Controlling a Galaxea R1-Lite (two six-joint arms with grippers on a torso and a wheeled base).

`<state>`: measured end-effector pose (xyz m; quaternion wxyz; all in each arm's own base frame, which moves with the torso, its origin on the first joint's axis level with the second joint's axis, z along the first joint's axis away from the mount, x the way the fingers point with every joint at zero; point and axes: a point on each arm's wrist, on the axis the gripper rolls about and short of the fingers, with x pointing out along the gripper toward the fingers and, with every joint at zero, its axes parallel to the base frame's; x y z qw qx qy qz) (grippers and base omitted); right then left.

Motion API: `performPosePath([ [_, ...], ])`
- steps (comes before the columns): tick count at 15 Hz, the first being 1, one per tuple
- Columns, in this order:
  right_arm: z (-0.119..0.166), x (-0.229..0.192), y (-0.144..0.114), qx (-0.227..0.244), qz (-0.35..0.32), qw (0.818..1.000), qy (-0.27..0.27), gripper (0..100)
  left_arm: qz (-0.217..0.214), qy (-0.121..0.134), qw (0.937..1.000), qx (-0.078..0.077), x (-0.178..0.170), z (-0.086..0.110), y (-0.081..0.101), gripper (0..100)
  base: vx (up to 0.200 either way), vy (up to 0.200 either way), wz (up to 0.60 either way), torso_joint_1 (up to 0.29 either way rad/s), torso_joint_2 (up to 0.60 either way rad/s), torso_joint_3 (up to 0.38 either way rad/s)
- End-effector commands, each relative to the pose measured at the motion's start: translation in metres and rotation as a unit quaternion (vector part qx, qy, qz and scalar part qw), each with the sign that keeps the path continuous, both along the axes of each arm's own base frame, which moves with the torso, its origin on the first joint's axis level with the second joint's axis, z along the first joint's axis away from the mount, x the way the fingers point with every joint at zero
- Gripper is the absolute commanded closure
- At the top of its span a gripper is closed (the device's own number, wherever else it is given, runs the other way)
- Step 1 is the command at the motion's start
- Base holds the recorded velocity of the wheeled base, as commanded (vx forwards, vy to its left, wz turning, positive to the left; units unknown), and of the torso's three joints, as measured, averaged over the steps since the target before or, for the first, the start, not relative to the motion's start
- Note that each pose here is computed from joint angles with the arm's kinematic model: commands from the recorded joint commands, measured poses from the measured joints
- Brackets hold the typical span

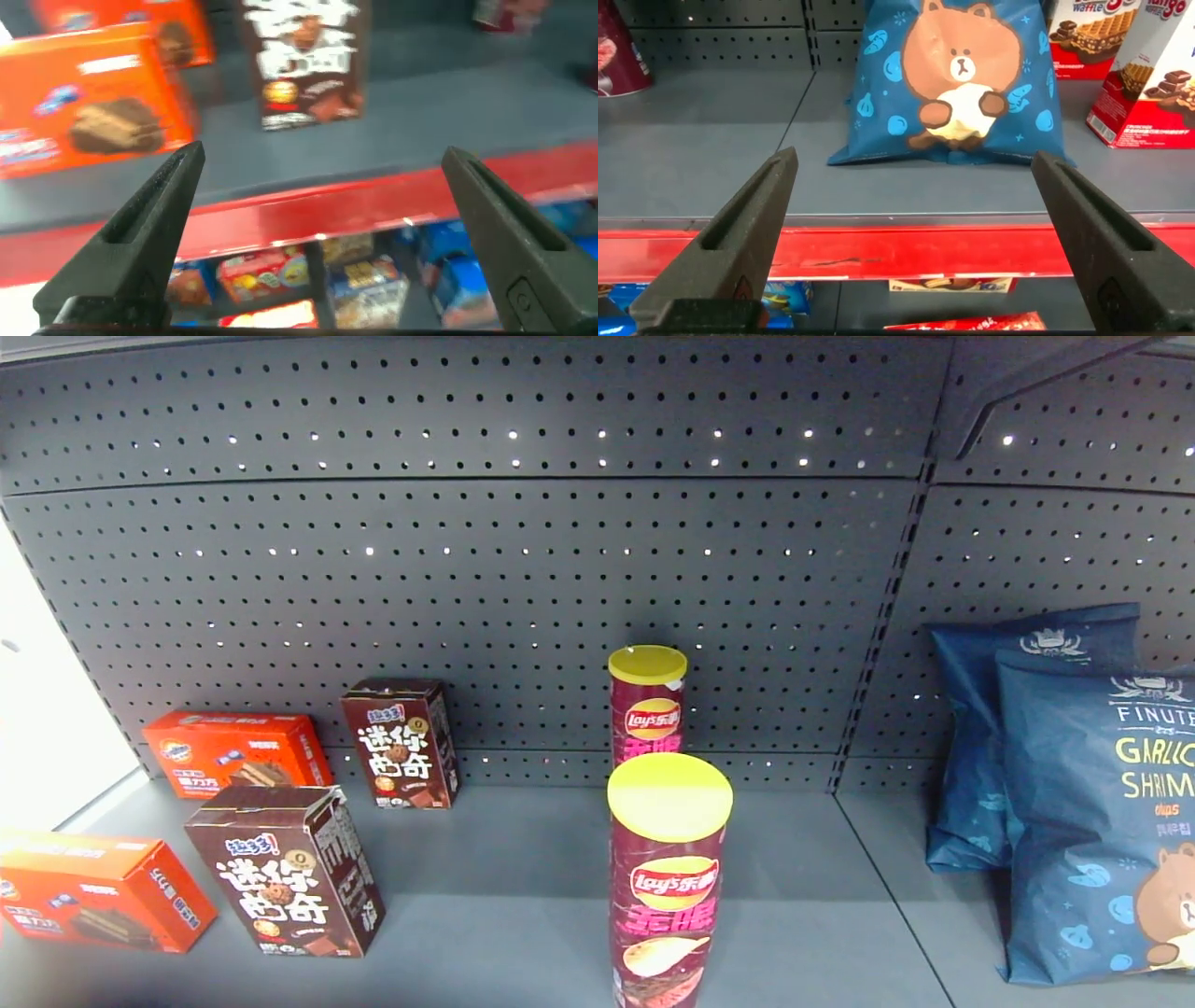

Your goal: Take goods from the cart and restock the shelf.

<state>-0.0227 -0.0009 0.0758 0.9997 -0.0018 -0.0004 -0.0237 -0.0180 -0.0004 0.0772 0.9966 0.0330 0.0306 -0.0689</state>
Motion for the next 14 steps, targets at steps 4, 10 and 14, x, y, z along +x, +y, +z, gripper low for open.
performPosePath([
  [4,0.0,-0.0001,0.0,0.0,0.0,1.0,-0.001,0,0.034,-0.033,0.9988,-0.008,-0.005,-0.0013,-0.0012,0,0.0,0.0,0.0,0.0,0.0,0.0],
  [10,0.0,-0.0001,0.0,0.0,0.0,1.0,-0.001,0,0.036,-0.032,0.9987,-0.013,-0.005,-0.0013,-0.0011,0,0.0,0.0,0.0,0.0,0.0,0.0],
  [14,0.0,-0.0001,0.0007,-0.004,0.018,1.0,-0.001,0,0.036,-0.032,0.9987,-0.013,-0.005,-0.0013,-0.0011,0,0.0,0.0,0.0,0.0,0.0,0.0],
])
